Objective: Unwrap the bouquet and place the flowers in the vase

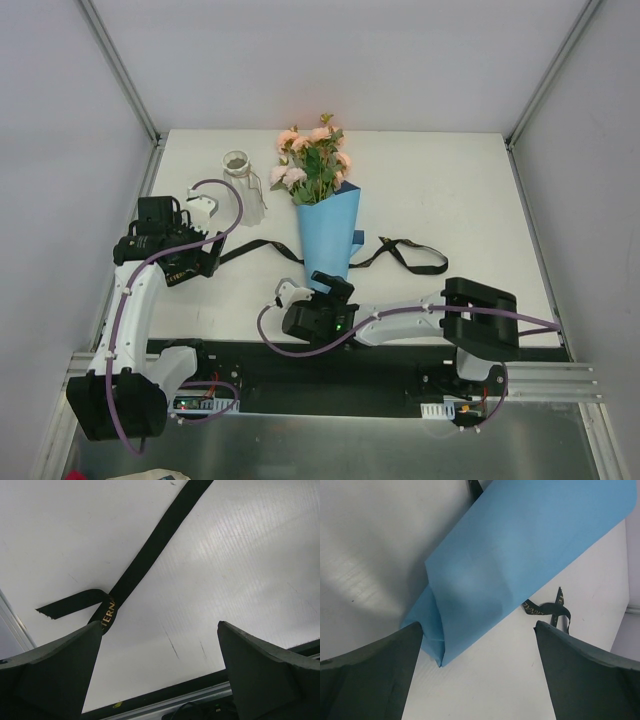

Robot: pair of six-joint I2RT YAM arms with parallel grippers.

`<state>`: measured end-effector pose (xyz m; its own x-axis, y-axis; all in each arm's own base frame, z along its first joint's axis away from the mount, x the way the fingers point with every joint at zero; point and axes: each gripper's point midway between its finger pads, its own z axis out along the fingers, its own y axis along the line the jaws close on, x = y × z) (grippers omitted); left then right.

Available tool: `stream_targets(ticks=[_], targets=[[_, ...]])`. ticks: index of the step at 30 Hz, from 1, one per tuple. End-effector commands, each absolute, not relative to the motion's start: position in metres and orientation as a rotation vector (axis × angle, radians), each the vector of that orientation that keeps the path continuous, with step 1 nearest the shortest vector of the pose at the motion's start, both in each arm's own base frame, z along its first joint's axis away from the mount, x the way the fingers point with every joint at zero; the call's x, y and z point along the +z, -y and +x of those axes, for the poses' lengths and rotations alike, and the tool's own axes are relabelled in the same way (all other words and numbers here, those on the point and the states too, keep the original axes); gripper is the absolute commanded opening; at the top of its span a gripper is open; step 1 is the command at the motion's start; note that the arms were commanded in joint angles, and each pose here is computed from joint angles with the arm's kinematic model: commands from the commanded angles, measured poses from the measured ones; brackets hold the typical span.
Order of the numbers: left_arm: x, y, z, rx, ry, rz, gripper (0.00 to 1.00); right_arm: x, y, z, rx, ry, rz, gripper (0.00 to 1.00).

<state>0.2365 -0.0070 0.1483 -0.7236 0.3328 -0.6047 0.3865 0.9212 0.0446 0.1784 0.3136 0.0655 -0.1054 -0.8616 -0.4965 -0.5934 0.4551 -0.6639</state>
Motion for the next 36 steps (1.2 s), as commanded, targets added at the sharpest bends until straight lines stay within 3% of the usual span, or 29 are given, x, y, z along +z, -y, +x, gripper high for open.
stream_targets(ticks=[1,11,21,36], targets=[[0.155,0.006,0.243,-0.103,-2.411,0.510,0.99,0.085,-0.330,0.195,-0.408,-1.735,-1.147,0.99],[0.149,0.005,0.240,-0.100,-2.422,0.522,0.99,0.099,-0.339,0.206,-0.443,-1.678,-1.069,0.99],[0.152,0.007,0.240,-0.109,-2.402,0.544,0.99,0.112,-0.357,0.177,-0.173,-1.702,-1.181,0.98],[0.152,0.004,0.243,-0.091,-2.413,0.542,0.99,0.093,-0.347,0.217,-0.300,-1.728,-1.156,0.98]])
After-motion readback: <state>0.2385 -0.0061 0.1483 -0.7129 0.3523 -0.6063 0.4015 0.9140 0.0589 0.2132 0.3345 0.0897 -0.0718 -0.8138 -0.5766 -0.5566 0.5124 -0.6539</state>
